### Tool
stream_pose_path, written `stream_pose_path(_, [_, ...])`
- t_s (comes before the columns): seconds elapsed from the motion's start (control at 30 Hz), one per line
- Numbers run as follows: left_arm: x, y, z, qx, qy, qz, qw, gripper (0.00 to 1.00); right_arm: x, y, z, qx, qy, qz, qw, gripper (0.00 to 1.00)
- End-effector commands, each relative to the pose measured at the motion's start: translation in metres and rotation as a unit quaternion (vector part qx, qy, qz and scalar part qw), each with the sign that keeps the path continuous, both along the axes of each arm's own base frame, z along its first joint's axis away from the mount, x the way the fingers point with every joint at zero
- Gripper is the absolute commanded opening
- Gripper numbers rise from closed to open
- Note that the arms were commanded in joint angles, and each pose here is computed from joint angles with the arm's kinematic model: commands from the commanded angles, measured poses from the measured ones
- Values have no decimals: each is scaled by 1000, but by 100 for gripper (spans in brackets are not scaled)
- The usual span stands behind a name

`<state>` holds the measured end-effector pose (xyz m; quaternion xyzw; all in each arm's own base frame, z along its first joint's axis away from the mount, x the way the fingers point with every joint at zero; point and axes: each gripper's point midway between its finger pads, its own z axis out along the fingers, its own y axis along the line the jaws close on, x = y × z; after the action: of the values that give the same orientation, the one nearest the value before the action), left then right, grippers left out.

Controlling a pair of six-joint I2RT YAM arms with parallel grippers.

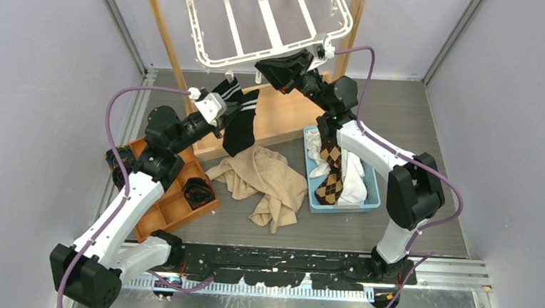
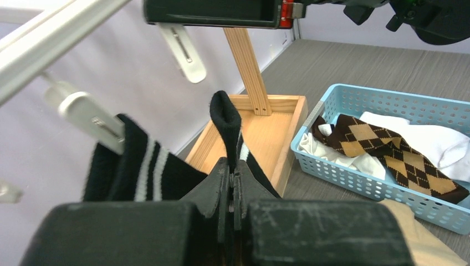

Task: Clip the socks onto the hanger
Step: Open the clamp at the hanger.

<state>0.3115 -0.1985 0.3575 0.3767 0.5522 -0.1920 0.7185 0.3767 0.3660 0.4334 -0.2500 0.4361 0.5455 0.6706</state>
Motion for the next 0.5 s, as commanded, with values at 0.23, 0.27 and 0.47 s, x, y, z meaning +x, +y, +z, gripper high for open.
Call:
stream_pose_path(0.23, [9, 6, 2, 31, -32, 112, 993, 0, -25, -1, 42, -1, -18, -28, 999, 14])
stream_pose_path(0.27, [10, 7, 3, 29, -31, 118, 992, 0, -26, 1, 41, -6, -16, -33, 999, 13])
stream_pose_path(0.47, [14, 13, 5, 7, -15, 164, 986, 0, -22, 5, 36, -30, 6, -67, 997, 12])
